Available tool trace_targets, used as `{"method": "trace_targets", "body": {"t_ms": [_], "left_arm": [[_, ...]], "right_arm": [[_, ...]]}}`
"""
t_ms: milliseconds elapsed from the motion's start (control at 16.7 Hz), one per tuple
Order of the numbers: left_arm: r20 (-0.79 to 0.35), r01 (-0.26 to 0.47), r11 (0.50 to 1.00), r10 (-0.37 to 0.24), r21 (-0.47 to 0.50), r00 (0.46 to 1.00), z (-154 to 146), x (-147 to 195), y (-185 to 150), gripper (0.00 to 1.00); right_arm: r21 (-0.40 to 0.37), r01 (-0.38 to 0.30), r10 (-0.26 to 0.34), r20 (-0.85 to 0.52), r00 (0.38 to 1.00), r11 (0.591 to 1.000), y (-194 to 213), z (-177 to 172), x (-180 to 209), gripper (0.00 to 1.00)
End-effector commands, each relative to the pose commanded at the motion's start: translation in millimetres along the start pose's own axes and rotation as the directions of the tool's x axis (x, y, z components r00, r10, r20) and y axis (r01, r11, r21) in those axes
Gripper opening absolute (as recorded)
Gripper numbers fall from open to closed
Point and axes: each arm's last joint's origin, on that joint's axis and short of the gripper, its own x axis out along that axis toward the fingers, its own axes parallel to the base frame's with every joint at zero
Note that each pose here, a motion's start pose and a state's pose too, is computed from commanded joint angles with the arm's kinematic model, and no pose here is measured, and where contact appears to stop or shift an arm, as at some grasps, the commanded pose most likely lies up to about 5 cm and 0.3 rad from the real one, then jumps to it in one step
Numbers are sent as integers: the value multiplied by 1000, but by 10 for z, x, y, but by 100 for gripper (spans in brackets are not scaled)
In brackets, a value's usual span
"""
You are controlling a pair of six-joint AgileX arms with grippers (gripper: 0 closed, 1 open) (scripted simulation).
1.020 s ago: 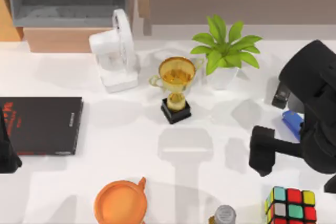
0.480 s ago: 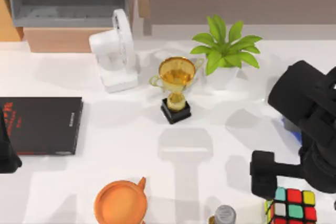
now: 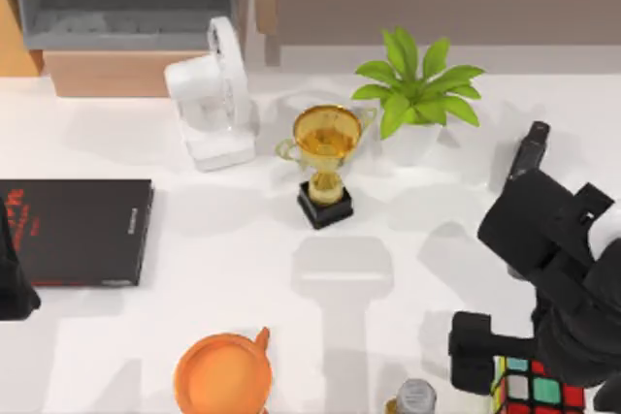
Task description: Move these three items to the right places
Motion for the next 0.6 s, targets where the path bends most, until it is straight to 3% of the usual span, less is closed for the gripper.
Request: {"method": "trace_targets", "body": {"t_ms": [300, 600], "left_arm": [[0, 0, 1000, 0, 0, 1000, 0, 0, 0, 100], [0, 0, 1000, 0, 0, 1000, 0, 0, 0, 100]], "right_arm": [[0, 3, -3, -2, 1000, 1000, -3, -7, 39, 100], [0, 3, -3, -2, 1000, 1000, -3, -7, 39, 62]]}}
